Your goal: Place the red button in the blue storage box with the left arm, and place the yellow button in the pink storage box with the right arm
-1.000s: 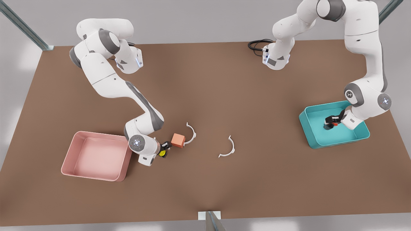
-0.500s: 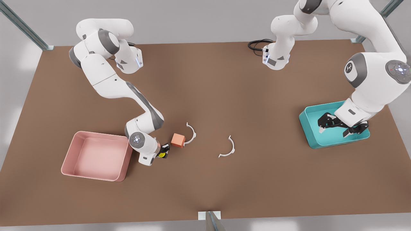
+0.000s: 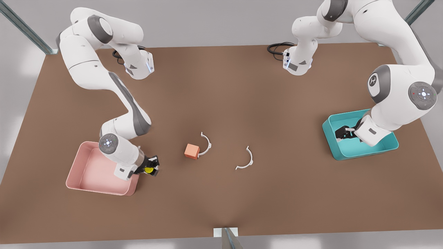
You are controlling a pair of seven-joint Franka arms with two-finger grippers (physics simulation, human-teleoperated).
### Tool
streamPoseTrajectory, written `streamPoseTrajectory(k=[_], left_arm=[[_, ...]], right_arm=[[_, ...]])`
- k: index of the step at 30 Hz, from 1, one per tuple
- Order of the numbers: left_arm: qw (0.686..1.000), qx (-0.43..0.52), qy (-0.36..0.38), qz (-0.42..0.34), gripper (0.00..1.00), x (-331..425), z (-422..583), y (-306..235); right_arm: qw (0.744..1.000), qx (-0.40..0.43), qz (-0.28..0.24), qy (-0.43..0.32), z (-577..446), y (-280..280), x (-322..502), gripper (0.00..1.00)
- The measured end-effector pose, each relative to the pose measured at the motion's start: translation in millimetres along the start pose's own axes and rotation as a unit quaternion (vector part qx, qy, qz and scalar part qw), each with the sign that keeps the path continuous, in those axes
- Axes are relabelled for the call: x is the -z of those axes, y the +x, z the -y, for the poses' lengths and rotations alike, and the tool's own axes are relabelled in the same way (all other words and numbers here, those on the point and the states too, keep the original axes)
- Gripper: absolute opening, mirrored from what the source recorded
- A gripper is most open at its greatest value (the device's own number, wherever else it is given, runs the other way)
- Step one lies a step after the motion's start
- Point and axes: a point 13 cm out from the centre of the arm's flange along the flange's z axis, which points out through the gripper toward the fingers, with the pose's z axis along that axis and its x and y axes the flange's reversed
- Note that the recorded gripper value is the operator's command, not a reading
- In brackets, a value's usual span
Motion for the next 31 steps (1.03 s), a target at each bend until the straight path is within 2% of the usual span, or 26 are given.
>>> streamPoseTrajectory(k=[7,10,11,12,16,19,20,22,25,27,29,31], left_arm=[[1.000,0.028,0.001,-0.006,1.00,-2.0,-1.1,2.4],[0.999,0.037,0.001,-0.008,1.00,-3.8,-1.5,2.3],[0.999,0.040,0.000,-0.009,1.00,-4.9,-1.6,2.2],[0.999,0.042,0.000,-0.009,1.00,-5.5,-1.7,2.0],[0.999,0.050,0.001,-0.009,1.00,-5.6,-1.2,1.8],[0.998,0.054,0.001,-0.009,1.00,-5.2,-0.2,2.0],[0.998,0.056,0.001,-0.009,1.00,-5.1,-0.1,2.1],[0.998,0.059,0.001,-0.008,1.00,-4.6,-0.1,2.1],[0.998,0.061,0.001,-0.008,1.00,-3.8,1.3,2.2],[0.998,0.062,0.001,-0.007,1.00,-3.1,2.4,2.3],[0.998,0.064,0.001,-0.007,1.00,-2.6,2.8,2.4],[0.998,0.065,0.001,-0.006,1.00,-1.3,4.1,2.6]], right_arm=[[0.999,-0.023,-0.030,-0.005,105.4,35.4,-9.8,0.56],[0.999,-0.009,-0.035,-0.006,118.7,42.2,-9.3,0.62],[0.999,-0.005,-0.037,-0.006,123.4,45.3,-10.6,0.90],[0.999,0.000,-0.039,-0.007,126.2,47.2,-11.1,1.00],[0.999,0.024,-0.042,-0.006,132.3,50.1,-10.1,1.00],[0.999,0.044,-0.020,0.002,130.9,31.5,11.2,1.00],[0.999,0.049,-0.004,0.012,132.0,21.0,34.0,1.00],[0.996,0.062,0.039,0.054,116.7,-3.7,132.9,1.00],[0.990,0.084,0.076,0.081,41.8,-30.8,253.9,1.00],[0.991,0.049,0.058,0.111,44.4,9.5,300.8,1.00],[0.991,0.014,0.024,0.128,45.4,51.0,307.8,1.00],[0.993,-0.012,0.000,0.119,51.1,66.8,298.2,1.00]])
